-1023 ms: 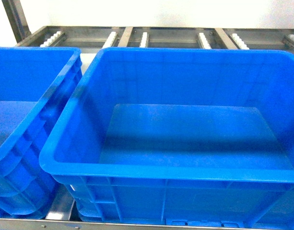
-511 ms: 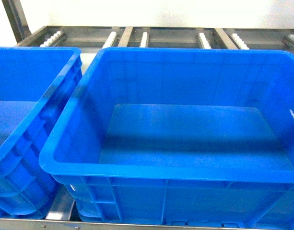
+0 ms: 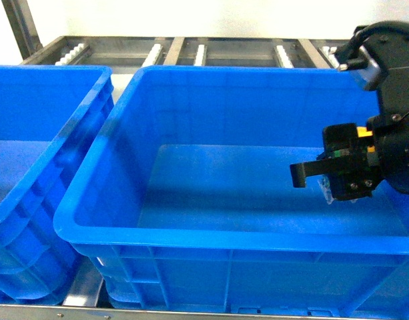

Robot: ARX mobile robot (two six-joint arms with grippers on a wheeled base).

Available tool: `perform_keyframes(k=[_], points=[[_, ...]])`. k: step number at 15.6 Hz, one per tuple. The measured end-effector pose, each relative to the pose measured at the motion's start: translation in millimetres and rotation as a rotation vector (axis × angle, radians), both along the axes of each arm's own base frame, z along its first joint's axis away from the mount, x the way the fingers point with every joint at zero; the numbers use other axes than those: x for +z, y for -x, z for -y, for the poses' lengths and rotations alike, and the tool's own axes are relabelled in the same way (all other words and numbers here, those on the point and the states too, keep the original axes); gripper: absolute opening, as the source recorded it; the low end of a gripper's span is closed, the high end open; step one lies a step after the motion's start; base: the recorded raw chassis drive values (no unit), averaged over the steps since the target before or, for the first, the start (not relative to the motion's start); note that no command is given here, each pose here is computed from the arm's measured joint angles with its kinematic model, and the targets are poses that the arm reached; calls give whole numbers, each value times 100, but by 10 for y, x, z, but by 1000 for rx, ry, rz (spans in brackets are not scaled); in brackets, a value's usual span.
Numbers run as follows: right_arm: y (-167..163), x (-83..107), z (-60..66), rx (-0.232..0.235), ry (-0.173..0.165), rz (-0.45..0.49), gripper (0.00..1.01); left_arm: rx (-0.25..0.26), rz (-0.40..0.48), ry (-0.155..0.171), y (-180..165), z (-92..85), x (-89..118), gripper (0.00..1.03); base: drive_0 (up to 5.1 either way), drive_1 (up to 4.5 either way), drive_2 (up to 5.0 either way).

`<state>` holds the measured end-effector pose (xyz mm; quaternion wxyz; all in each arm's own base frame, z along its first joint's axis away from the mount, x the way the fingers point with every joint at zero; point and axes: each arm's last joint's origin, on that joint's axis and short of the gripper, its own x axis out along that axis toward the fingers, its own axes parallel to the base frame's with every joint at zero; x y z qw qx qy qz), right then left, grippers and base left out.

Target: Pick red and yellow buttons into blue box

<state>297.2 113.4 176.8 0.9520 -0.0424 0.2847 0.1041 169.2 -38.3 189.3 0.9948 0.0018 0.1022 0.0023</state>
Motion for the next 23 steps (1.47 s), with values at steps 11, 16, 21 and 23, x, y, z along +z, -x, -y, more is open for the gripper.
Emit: perform_keyframes(k=[11, 16, 21, 23], points=[[-187, -114, 4, 8, -1, -53, 79, 0, 0, 0, 0, 0, 0, 26, 0, 0, 0], [50, 328, 327, -101, -52, 143, 98, 0, 0, 0, 0, 0, 0, 26, 0, 0, 0], [382, 746, 802, -178, -74, 278, 98, 0, 0, 0, 0, 0, 0, 26, 0, 0, 0], [634, 843, 1106, -263, -76, 362, 98, 2, 0, 0, -1, -3, 0, 26, 0, 0, 0]])
